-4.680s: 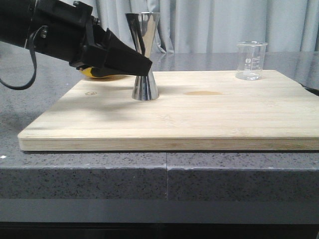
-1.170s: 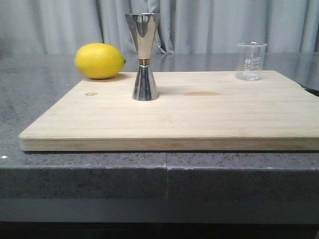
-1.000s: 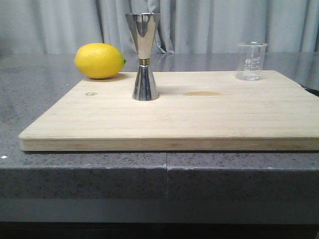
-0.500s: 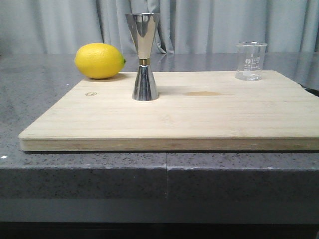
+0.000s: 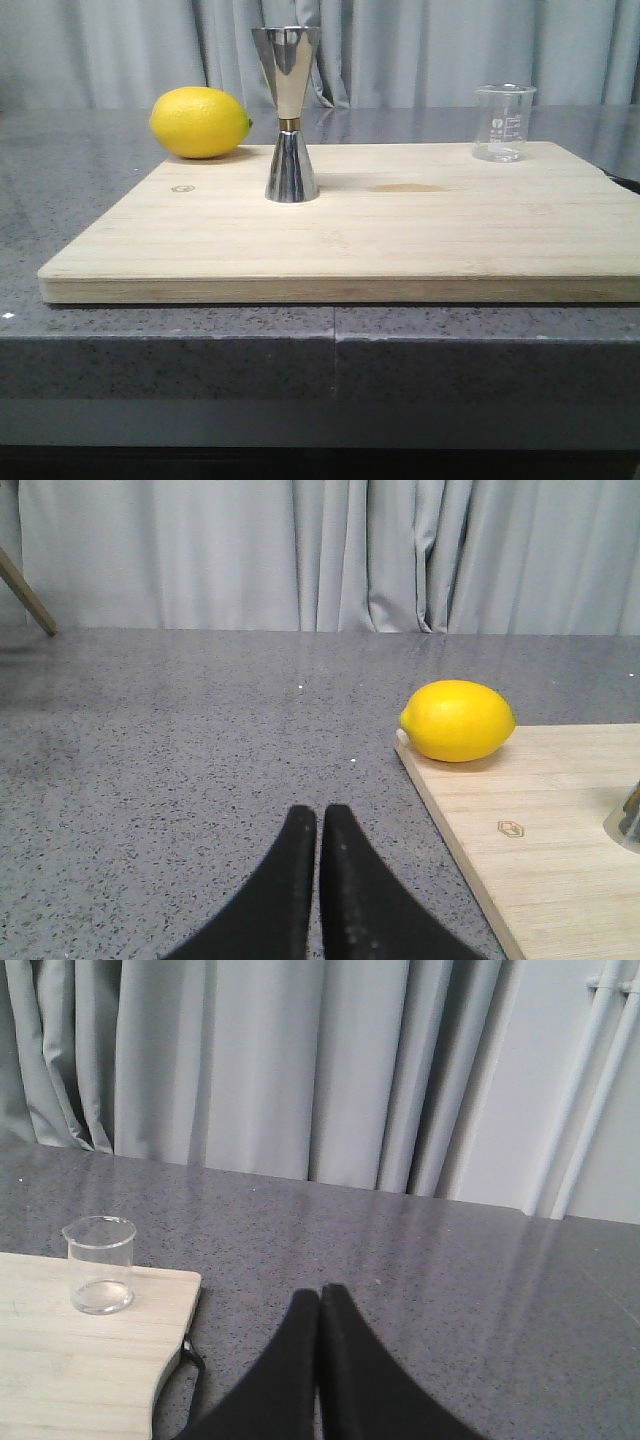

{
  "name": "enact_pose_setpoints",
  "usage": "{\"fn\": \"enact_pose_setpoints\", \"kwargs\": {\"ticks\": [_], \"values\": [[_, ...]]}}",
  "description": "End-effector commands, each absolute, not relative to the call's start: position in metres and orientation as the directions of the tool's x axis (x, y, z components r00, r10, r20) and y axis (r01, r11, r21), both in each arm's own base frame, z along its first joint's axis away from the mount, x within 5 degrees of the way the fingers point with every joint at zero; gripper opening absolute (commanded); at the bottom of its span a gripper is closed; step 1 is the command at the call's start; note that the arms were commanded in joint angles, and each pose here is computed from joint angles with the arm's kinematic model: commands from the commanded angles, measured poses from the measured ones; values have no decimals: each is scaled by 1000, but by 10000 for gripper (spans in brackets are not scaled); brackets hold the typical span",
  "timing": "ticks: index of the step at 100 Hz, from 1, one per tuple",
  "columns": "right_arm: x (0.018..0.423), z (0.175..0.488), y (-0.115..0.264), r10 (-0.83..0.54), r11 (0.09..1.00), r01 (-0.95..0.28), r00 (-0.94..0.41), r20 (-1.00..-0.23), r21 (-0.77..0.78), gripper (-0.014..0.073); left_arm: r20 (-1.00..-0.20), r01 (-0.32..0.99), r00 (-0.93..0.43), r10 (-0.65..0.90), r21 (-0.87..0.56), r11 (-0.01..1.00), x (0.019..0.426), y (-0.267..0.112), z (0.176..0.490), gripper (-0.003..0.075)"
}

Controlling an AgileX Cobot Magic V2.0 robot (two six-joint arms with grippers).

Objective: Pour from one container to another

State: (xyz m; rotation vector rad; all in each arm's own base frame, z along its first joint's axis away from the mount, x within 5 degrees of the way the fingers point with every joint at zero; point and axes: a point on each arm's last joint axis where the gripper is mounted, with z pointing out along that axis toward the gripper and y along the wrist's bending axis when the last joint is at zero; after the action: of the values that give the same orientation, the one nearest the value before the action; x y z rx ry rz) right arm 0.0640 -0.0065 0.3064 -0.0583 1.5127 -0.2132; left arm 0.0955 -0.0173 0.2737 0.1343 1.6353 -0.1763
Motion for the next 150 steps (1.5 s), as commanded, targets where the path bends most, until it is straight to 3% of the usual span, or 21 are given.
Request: {"fn": "enact_pose_setpoints", "kwargs": {"ticks": [1, 20, 34, 49, 78, 112, 150], "values": [[62, 321, -6, -192, 977, 116, 131, -973, -177, -69, -997, 186, -49, -62, -70, 980, 96, -17, 283, -21], [62, 321, -6, -192, 977, 116, 131, -973, -177, -69, -993, 186, -95, -64, -81, 979, 96, -17, 268, -21], [62, 321, -6, -192, 977, 116, 131, -973, -177, -69, -990, 113, -120, -77, -90, 989, 96, -11, 255, -21], [62, 321, -6, -192, 977, 116, 131, -973, -177, -69, -958, 76, -104, -267, -276, 958, 97, -9, 253, -21], [62, 321, -6, -192, 977, 116, 131, -973, -177, -69, -992, 59, -83, -93, -98, 993, 89, -6, 251, -21], [62, 321, -6, -192, 977, 116, 131, -973, -177, -69, -987, 66, 113, -116, -109, 992, 63, -3, 226, -21], [62, 321, -6, -192, 977, 116, 131, -973, -177, -69, -992, 0, 92, -83, -83, 997, 60, 1, 208, -21]]}}
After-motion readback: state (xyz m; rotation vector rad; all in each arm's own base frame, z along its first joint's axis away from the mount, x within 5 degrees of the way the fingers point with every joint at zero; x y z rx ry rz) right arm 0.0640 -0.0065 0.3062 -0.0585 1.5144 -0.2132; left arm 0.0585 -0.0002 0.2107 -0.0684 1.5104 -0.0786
